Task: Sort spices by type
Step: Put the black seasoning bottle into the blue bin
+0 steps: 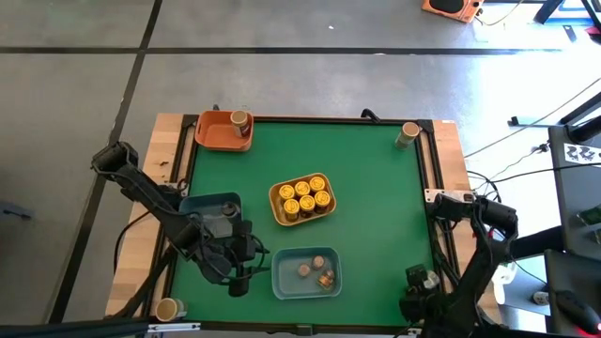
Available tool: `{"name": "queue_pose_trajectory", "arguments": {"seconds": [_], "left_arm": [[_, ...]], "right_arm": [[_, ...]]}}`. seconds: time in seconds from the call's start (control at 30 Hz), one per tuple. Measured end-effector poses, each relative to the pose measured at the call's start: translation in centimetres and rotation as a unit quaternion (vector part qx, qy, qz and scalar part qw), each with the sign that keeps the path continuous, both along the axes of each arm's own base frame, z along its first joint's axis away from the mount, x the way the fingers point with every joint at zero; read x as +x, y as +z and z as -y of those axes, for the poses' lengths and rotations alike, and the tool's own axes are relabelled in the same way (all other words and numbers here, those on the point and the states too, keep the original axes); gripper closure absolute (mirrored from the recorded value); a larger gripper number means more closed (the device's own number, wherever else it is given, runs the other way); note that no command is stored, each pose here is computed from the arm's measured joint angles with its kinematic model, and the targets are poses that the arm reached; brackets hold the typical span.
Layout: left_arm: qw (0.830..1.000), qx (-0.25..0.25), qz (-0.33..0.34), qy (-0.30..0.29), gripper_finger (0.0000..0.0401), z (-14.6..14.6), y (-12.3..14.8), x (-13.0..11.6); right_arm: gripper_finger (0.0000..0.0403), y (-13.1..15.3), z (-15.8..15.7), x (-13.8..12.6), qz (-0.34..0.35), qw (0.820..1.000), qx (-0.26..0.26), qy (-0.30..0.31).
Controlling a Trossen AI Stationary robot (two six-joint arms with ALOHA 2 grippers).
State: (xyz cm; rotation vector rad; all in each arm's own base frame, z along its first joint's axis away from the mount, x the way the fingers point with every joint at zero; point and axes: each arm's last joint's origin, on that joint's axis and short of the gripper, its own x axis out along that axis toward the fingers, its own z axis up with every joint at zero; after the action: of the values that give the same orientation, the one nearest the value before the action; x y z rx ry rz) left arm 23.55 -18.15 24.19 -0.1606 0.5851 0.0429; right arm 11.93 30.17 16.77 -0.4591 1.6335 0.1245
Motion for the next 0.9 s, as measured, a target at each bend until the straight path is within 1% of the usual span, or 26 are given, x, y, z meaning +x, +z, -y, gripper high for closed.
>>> {"name": "queue_pose_trajectory", "arguments": {"seconds": [0.13,0.23,0.33,0.43,0.47,0.53,0.6,0.77,0.83,0.9], "left_arm": [[1.0,0.0,0.0,0.002,0.0191,-0.1,0.0,0.1],[1.0,0.0,0.0,0.002,0.0191,-0.1,0.0,0.1],[1.0,0.004,0.001,-0.001,0.0191,-0.1,0.0,0.1],[1.0,0.013,0.001,-0.007,0.0191,-0.1,0.0,0.1],[1.0,0.013,0.001,-0.007,0.0191,-0.1,0.0,0.1],[1.0,0.015,0.001,-0.008,0.0191,-0.1,0.0,0.1],[1.0,0.019,0.001,-0.013,0.0191,0.0,0.0,0.0],[0.999,0.022,0.005,-0.024,0.0191,0.3,0.3,-0.4],[0.999,0.019,0.009,-0.033,0.0191,0.6,0.6,-0.8],[0.998,0.026,0.012,-0.048,0.0191,1.1,0.7,-1.3]], "right_arm": [[0.0075,-1.2,0.5,-0.1,0.012,1.0,-0.003,0.003],[0.0091,-1.9,0.9,0.2,0.002,1.0,0.004,-0.018],[0.0136,-2.2,1.1,0.6,-0.004,0.998,0.017,-0.057],[0.0205,-2.2,1.4,1.3,0.007,0.993,0.018,-0.116],[0.0213,-2.2,1.6,1.7,0.01,0.992,0.016,-0.126],[0.0213,-2.0,2.0,2.3,0.019,0.99,0.011,-0.136],[0.0213,-1.8,2.4,2.9,0.047,0.989,0.004,-0.143],[0.0213,0.2,3.0,5.0,0.125,0.979,0.017,-0.16],[0.0213,1.4,3.4,5.7,0.171,0.97,0.025,-0.169],[0.0213,2.5,3.7,6.1,0.234,0.955,0.029,-0.179]]}}
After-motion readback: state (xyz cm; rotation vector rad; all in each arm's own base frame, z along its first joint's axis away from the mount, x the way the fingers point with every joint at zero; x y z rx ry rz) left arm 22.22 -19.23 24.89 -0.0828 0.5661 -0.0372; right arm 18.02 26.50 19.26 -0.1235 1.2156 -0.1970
